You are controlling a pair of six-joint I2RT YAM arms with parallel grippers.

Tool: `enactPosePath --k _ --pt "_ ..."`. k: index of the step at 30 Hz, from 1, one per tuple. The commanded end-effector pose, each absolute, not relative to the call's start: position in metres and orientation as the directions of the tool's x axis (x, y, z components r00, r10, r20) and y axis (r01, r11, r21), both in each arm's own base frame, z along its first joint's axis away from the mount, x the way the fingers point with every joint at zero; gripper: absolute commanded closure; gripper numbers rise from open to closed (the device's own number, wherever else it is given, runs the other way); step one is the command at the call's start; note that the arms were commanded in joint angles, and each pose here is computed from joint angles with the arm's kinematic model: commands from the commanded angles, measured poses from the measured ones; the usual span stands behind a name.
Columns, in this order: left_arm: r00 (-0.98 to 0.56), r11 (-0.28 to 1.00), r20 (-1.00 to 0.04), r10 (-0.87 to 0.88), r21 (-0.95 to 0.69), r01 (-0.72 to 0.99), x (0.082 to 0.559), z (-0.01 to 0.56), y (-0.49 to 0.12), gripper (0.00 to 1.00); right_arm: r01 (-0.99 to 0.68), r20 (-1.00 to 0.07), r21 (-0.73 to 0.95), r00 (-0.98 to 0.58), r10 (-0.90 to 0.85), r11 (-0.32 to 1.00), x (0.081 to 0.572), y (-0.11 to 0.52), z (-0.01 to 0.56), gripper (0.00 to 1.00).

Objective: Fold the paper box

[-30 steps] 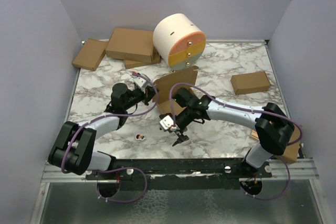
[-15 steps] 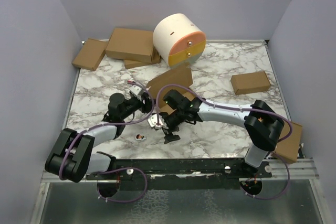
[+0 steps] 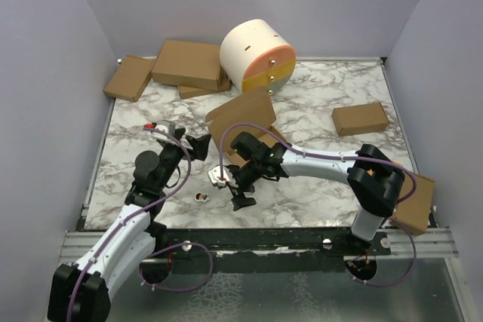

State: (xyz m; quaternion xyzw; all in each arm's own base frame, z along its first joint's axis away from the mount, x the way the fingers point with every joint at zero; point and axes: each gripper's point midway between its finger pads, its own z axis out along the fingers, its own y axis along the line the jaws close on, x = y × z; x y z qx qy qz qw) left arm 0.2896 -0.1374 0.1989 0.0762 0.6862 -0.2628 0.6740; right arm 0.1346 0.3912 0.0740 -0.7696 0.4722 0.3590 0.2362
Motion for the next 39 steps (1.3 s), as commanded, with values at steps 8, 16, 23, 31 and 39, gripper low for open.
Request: enactPosePath --k 8,16,23,31,39 --pt "-0.329 0.944 -0.893 -0.309 -0.331 0.013 0.299 0.250 -0.067 0.01 -0.957 -0.761 0.004 0.186 -0.621 -0.291 0.149 0.442 0.075 0.20" --pt "-0.376 0.980 -0.908 -0.187 -0.199 -0.009 0.333 0.278 -0.029 0.01 -0.965 -0.666 -0.053 0.226 -0.711 -0.257 0.148 0.462 0.048 0.22" --pt "-0.377 0.984 -0.910 -0.173 -0.150 -0.091 0.339 0.236 -0.004 0.01 -0.974 -0.619 -0.057 0.207 -0.758 -0.219 0.151 0.471 0.030 0.30" --pt "-0.336 0.976 -0.923 -0.187 -0.135 -0.173 0.333 0.221 0.020 0.01 -0.980 -0.601 -0.047 0.184 -0.778 -0.195 0.153 0.471 0.018 0.41" --pt "-0.310 0.973 -0.931 -0.194 -0.142 -0.182 0.326 0.223 0.023 0.01 -0.984 -0.603 -0.036 0.159 -0.781 -0.173 0.153 0.473 0.014 0.63"
